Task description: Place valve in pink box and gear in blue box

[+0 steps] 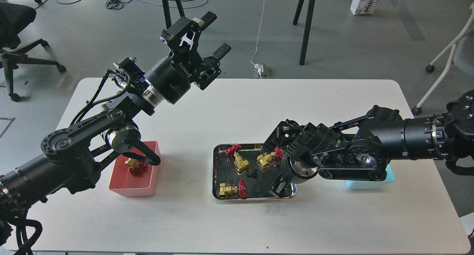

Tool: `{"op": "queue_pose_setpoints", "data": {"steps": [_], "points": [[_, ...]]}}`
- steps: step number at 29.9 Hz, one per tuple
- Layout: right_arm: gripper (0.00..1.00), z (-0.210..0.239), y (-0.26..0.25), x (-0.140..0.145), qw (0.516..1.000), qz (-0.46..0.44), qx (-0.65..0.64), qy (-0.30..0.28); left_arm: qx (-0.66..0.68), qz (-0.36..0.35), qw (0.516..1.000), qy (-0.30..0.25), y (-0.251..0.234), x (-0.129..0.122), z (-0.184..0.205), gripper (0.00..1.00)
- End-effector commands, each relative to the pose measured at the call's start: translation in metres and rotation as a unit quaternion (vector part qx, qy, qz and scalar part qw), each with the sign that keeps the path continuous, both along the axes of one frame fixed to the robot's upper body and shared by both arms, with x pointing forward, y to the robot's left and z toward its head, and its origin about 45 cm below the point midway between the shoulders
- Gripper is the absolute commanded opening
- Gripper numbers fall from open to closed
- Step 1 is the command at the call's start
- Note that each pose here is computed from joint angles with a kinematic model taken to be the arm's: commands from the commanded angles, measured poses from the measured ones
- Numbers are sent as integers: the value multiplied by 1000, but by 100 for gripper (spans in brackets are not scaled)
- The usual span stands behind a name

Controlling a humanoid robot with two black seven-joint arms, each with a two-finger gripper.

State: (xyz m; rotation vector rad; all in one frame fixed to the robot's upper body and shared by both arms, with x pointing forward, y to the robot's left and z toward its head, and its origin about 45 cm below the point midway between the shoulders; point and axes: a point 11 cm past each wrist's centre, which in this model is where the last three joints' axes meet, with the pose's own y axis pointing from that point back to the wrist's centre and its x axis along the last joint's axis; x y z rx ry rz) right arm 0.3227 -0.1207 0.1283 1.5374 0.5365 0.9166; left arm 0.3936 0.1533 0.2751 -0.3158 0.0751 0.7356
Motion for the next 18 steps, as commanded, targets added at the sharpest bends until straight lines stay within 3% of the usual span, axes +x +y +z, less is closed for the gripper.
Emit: {"op": "queue_pose_setpoints", "data": {"steps": [1, 18], "points": [[57, -1, 2, -1, 1000, 2, 0, 0, -1, 1, 1000, 4, 0, -1, -4, 86], [55, -13, -4, 0, 1000, -20, -8, -3, 0, 4, 1000, 11, 3, -3, -9, 86]]}}
